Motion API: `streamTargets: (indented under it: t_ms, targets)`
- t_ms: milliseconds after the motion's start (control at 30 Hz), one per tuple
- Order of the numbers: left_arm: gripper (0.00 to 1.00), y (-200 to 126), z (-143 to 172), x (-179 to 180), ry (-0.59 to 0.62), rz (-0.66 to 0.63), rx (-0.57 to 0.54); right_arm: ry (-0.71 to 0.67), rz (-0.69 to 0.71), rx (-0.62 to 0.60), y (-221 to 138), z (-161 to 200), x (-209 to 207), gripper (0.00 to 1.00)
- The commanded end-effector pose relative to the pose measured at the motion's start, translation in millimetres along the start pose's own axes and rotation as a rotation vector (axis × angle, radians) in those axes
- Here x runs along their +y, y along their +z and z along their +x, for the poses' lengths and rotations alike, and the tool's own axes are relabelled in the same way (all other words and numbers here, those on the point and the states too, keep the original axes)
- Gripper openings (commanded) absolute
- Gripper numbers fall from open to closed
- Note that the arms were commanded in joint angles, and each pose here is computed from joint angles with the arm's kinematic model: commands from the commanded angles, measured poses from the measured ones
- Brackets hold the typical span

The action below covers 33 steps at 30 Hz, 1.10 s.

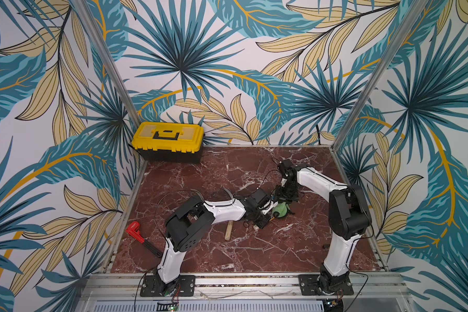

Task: Wipe small sickles with rags
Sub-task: Wipe the small sickle at the center of the board, then pick up the small sickle from the center of the board.

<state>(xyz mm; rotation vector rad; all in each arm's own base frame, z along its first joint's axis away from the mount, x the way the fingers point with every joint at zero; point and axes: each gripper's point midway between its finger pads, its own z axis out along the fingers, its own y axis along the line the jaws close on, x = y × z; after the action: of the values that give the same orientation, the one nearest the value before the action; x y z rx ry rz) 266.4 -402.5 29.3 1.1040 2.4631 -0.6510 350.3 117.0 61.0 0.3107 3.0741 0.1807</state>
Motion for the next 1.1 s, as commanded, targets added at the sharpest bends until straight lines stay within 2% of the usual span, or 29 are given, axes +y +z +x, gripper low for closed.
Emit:
streamTargets:
  t_ms: [0, 167, 233, 333, 633, 1067]
  targets:
    - [0.09, -5.9, 1.7, 2.8, -0.02, -0.02, 0.016, 0.037, -0.022, -0.052, -33.9, -2.8, -5.7, 0.16]
    - [0.25, -7.2, -2.0, 5.1, -0.021, -0.042, 0.05, 0.076, 0.025, -0.096, -46.0, -8.4, -38.5, 0.16]
    - [0.35, -8.1, -5.6, 6.1, -0.02, -0.053, 0.061, 0.087, 0.029, -0.1, -45.9, -7.9, -48.1, 0.16]
    - [0.4, -8.9, -14.0, 6.5, -0.016, -0.064, 0.075, 0.097, 0.027, -0.104, -43.3, -5.0, -58.0, 0.16]
    - [0.41, -8.0, -23.4, 3.5, 0.006, -0.058, 0.145, 0.116, 0.009, -0.115, -35.2, 3.4, -71.4, 0.16]
    - [0.41, -1.2, -14.7, -2.2, 0.053, -0.064, 0.212, 0.16, -0.053, -0.14, -28.4, 14.6, -82.7, 0.16]
